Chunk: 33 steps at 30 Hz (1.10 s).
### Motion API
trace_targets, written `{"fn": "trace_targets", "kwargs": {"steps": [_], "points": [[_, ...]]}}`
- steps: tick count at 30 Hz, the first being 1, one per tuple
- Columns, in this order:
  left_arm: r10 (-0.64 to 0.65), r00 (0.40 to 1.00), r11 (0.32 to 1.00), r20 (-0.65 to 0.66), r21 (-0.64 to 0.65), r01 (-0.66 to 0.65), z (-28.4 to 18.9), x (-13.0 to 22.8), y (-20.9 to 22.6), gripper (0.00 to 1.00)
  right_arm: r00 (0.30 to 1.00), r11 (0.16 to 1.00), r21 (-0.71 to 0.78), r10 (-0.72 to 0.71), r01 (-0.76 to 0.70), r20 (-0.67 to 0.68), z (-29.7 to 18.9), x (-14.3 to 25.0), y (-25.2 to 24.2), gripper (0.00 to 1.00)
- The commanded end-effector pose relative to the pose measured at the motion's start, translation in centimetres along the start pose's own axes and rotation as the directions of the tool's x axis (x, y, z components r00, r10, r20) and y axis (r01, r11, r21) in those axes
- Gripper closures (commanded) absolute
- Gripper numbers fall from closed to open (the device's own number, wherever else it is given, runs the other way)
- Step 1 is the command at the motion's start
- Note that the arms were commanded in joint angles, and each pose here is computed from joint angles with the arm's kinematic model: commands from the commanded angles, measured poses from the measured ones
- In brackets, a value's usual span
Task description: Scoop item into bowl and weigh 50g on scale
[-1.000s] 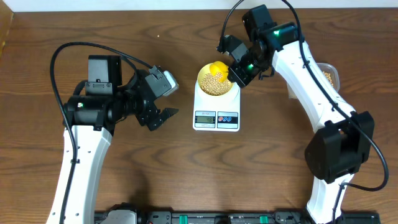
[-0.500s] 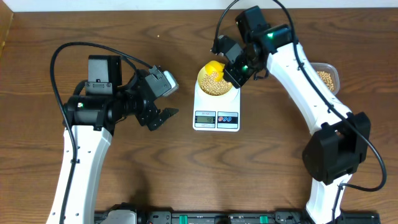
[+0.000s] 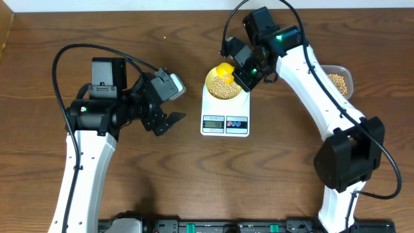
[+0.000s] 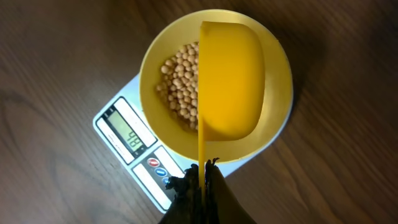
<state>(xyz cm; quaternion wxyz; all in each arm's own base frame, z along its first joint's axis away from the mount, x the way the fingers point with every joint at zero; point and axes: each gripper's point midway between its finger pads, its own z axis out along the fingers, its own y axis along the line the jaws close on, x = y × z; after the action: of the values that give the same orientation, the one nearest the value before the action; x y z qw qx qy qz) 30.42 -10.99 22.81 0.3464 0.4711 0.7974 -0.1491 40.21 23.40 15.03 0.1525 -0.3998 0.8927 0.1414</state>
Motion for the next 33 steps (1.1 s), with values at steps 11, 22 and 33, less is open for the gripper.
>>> {"fn": "trace_targets", "kwargs": {"steps": [11, 22, 33], "points": [[-0.022, 1.000, 1.000, 0.000, 0.016, 0.022, 0.3, 0.3, -0.1, 0.08, 0.994, 0.993, -0.095, 0.072, -0.065, 0.077, -2.2, -0.7, 0.3, 0.99], [-0.022, 1.000, 1.000, 0.000, 0.016, 0.022, 0.3, 0.3, -0.1, 0.08, 0.990, 0.986, -0.141, 0.107, -0.093, 0.094, -2.8, -0.5, -0.2, 0.99], [-0.022, 1.000, 1.000, 0.000, 0.016, 0.022, 0.3, 0.3, -0.1, 0.08, 0.968, 0.948, -0.290, 0.186, -0.131, 0.168, -4.2, -1.3, 0.0, 0.99]]}}
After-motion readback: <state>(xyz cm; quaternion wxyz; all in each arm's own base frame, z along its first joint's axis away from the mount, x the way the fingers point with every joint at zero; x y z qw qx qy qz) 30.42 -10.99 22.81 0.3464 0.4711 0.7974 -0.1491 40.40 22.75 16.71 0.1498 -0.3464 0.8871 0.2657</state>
